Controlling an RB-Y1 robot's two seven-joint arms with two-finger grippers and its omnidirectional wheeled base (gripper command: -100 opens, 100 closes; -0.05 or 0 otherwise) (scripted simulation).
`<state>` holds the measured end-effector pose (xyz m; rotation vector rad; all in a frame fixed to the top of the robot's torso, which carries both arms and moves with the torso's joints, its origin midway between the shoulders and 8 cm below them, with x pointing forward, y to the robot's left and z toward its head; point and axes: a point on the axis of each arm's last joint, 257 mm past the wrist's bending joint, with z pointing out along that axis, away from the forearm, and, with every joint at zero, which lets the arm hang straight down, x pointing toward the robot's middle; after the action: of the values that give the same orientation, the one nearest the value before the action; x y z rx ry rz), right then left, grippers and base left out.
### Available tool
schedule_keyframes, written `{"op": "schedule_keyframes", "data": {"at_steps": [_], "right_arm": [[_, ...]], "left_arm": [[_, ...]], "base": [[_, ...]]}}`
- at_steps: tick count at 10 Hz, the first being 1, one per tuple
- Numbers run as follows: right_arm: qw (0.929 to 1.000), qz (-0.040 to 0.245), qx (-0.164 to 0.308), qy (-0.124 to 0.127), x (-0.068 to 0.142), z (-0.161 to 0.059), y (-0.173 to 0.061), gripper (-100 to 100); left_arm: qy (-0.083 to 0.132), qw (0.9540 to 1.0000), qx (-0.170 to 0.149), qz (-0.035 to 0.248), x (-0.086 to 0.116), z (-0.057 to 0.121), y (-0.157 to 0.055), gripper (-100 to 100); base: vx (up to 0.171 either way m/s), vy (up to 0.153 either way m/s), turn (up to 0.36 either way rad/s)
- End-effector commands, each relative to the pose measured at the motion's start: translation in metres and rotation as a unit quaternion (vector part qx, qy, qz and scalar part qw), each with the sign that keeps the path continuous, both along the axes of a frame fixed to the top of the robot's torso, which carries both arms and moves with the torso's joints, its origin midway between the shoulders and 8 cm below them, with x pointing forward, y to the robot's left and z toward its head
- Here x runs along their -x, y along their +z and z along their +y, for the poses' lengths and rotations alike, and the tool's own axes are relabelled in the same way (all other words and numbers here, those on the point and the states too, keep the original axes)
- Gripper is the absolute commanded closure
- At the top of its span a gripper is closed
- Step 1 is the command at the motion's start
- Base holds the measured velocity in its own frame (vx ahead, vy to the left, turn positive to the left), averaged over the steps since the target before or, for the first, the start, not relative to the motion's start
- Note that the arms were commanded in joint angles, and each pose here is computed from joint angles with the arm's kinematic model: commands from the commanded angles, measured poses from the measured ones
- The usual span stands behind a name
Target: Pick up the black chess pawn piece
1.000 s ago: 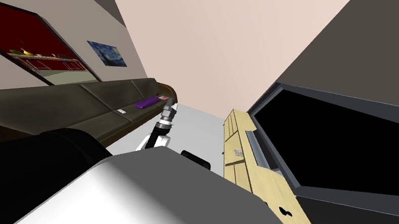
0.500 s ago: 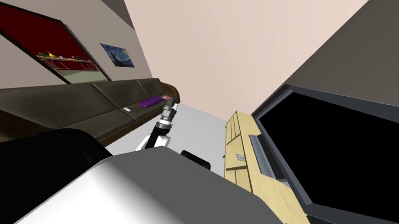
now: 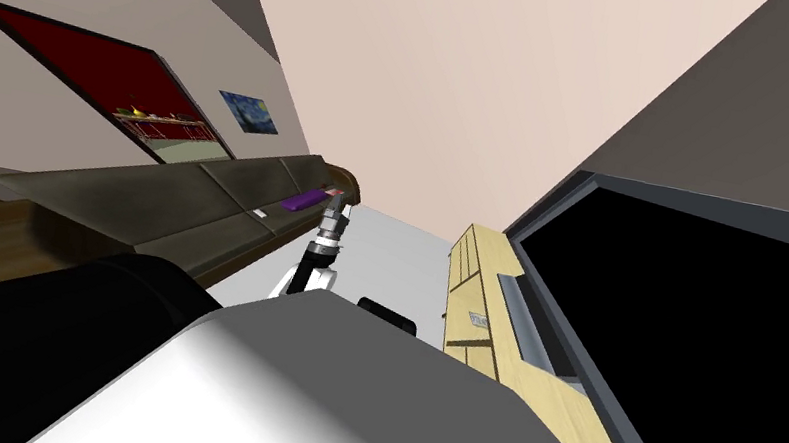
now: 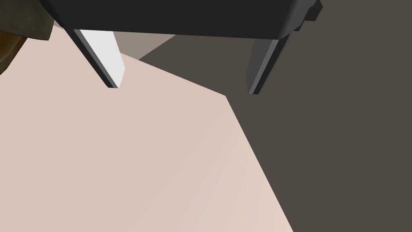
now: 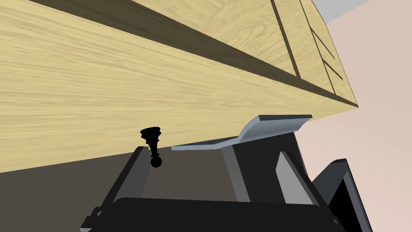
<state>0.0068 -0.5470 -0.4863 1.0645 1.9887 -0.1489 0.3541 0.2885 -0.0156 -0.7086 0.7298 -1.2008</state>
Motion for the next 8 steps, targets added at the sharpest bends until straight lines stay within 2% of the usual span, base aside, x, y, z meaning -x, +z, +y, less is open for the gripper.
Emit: {"op": "schedule_keyframes", "data": {"at_steps": [1,4,5,8], "right_arm": [[0.9996,0.025,0.007,0.006,0.016,-0.005,-0.007,-100],[0.9984,0.055,0.012,0.005,0.04,-0.01,-0.016,-100],[0.997,0.075,0.018,0.01,0.052,-0.014,-0.02,-100],[0.9948,0.099,0.023,0.013,0.07,-0.019,-0.025,-100]], "left_arm": [[0.0,1.0,0.0,0.0,0.0,0.0,0.0,0],[0.0,1.0,0.0,0.0,0.0,0.0,0.0,0],[0.0,1.0,0.0,0.0,0.0,0.0,0.0,0],[0.0,1.0,0.0,0.0,0.0,0.0,0.0,0]], "base": [[0.046,-0.049,0.14],[0.035,-0.05,0.087],[0.053,-0.044,0.129],[0.036,-0.052,0.084]]}}
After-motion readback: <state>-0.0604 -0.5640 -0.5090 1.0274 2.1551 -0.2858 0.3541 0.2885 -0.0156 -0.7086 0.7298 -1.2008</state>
